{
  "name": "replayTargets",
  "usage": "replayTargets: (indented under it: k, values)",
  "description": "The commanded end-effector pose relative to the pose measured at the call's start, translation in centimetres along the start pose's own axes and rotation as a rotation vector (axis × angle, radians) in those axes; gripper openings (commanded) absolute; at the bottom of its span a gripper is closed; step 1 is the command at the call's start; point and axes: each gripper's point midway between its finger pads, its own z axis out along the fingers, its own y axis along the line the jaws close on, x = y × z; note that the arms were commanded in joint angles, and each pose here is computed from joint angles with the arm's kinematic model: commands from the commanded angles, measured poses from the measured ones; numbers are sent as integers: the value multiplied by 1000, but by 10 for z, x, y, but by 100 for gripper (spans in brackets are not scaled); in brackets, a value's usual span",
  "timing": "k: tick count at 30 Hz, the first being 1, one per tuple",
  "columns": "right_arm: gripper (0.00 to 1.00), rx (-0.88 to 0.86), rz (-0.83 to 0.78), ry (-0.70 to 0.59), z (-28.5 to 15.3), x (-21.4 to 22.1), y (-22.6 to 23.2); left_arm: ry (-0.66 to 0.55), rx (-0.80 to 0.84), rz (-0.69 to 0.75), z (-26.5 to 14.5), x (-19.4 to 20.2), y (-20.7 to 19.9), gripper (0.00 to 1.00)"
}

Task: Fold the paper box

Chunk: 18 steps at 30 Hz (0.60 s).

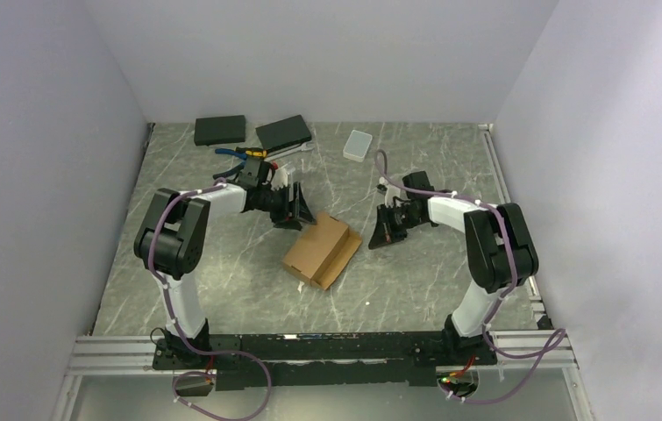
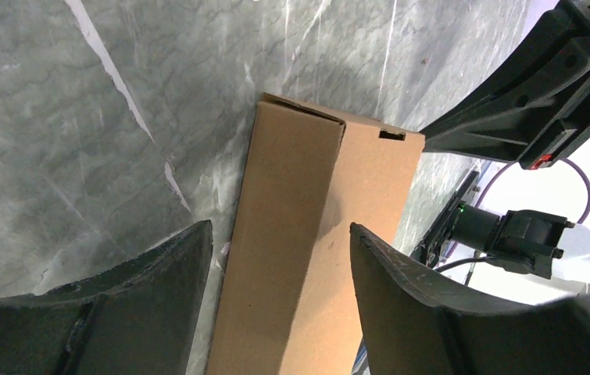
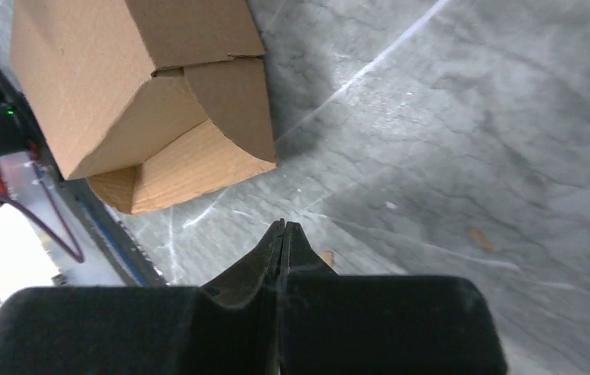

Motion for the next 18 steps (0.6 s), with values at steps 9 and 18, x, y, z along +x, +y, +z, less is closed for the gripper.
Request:
replayTargets:
  k: [9,18]
  values:
    - [0,-116,99,58,33,-4,31,5,38,38,3,13,-16,65]
    - [0,-140,31,5,31,-34,48,55,48,35,20,28,-22,58]
